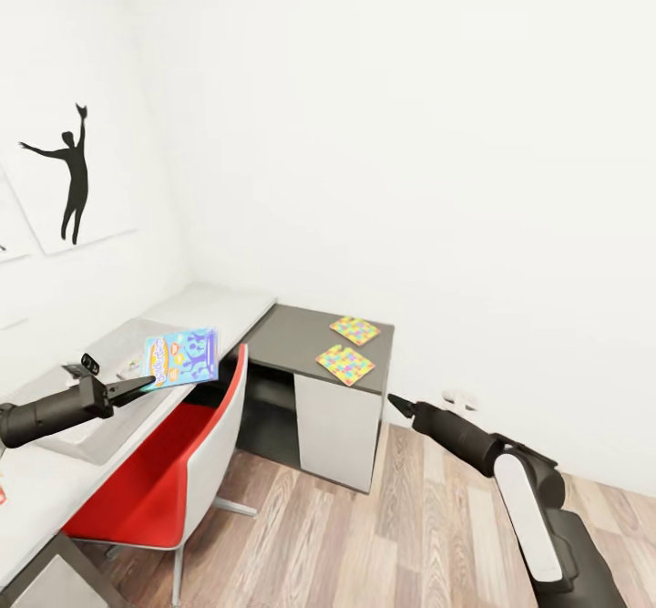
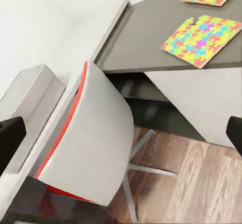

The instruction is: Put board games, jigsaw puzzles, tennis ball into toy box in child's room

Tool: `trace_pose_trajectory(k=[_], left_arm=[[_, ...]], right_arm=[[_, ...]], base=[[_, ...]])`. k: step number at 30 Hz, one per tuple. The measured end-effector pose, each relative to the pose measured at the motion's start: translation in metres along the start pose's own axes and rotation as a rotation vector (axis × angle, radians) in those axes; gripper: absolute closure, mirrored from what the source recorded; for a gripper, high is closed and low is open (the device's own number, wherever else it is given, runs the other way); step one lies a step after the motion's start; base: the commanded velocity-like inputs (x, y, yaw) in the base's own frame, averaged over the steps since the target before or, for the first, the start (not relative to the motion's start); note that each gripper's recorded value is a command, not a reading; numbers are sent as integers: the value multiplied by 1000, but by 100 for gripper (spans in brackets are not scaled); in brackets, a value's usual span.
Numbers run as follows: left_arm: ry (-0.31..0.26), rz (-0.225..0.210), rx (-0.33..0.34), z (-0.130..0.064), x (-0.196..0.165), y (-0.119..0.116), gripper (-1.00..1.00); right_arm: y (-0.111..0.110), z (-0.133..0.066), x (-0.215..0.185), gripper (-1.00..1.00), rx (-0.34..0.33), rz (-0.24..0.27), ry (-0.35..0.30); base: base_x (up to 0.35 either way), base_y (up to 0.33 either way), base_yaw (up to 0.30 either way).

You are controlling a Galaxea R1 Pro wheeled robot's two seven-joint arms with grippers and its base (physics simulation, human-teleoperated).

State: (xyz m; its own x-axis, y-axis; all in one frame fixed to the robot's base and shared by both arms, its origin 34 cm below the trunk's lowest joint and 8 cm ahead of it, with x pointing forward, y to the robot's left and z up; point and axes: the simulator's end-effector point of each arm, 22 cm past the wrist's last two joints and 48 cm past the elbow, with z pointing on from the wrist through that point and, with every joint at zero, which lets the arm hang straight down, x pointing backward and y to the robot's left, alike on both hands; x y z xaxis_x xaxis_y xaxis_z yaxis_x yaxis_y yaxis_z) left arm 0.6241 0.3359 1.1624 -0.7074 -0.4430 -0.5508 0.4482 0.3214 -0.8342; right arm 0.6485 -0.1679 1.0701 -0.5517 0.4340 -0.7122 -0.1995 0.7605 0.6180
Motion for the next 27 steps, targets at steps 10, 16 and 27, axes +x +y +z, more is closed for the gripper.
trace_pose_trajectory(k=[10,16,27], left_arm=[[-2,-2,5,1,0,-1,100],[-1,-2,5,1,0,-1,100],[-1,-2,4,1,0,-1,100]], right_arm=[[9,-29,-26,-100,-183,78,-59],[9,-31,-27,-100,-193,82,-64],[6,-28,-24,-100,-189,90,-60]], base=[[21,0,109],[210,0,4],[122,-3,3]])
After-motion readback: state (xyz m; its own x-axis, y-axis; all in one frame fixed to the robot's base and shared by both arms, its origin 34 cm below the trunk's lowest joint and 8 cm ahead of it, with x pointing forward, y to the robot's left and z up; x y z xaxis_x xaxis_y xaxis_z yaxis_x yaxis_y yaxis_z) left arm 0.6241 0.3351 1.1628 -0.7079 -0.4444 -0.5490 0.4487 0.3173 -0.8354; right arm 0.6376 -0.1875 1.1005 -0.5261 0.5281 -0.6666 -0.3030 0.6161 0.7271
